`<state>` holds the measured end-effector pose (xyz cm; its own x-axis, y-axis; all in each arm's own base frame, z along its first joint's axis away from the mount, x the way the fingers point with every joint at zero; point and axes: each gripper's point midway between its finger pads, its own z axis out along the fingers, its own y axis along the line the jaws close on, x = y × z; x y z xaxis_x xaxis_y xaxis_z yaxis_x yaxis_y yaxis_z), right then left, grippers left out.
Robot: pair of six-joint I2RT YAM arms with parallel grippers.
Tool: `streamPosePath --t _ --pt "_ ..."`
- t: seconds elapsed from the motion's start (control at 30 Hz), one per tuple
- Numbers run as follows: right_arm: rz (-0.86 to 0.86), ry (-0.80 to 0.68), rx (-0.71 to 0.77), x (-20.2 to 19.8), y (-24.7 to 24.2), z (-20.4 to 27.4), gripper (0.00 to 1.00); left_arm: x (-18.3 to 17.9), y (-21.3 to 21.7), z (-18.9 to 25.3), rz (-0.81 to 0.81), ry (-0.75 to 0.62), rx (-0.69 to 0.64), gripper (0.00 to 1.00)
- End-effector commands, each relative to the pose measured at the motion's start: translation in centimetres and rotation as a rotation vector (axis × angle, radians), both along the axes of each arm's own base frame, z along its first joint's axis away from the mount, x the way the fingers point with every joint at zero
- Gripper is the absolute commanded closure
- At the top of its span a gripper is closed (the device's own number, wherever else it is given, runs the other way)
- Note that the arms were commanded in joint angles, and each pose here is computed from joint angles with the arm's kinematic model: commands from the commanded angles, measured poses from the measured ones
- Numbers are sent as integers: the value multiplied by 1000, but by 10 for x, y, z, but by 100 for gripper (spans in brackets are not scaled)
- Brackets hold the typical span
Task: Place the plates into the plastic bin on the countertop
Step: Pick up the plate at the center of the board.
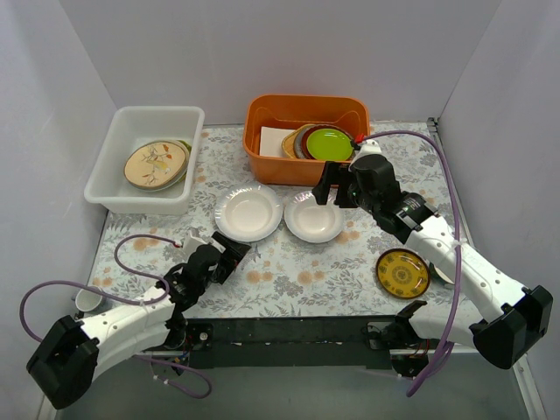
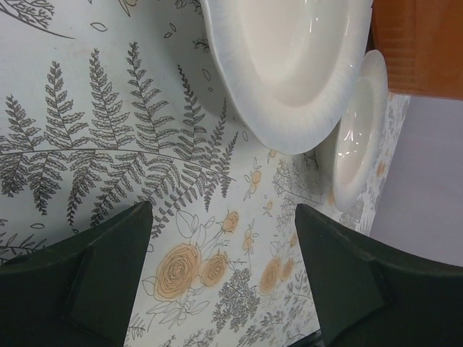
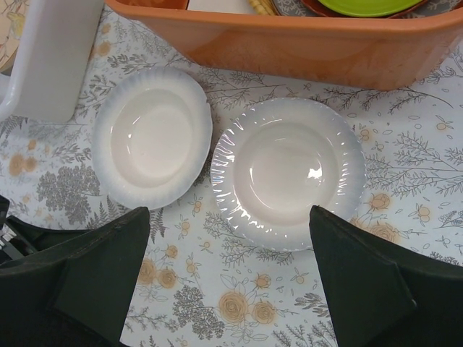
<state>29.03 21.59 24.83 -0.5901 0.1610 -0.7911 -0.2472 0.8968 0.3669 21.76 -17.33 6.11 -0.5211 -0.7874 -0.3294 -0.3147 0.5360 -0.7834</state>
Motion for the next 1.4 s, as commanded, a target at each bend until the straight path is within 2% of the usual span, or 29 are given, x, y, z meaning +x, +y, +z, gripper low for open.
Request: streamPosePath --t 0.0,0.37,0.53,0.73,0.87,0.97,1.07,1.17,1.3,1.37 --pt "0 -48 7 6 -1 16 2 21 -8 23 269 83 -422 22" --pt "10 -41 -5 7 -2 12 2 36 -2 16 346 59 -490 25" --pt "17 -39 -13 8 -3 11 2 38 6 -3 420 105 -492 28" --pt "17 -33 -19 9 -5 7 2 48 6 -10 430 117 -505 32" --pt "23 -26 -33 9 -6 3 2 57 7 -20 444 156 -490 44" --pt "21 -21 -37 11 -8 1 2 65 5 -16 427 150 -500 46" --pt "21 -17 -37 12 -9 0 2 69 7 -20 432 161 -493 54" --pt "24 -10 -40 12 -9 -3 2 71 7 -23 425 166 -488 66" --pt "30 -4 -37 13 -8 -5 2 72 7 -27 426 187 -487 69" --pt "30 -3 -37 13 -8 -6 2 72 9 -29 433 191 -484 76"
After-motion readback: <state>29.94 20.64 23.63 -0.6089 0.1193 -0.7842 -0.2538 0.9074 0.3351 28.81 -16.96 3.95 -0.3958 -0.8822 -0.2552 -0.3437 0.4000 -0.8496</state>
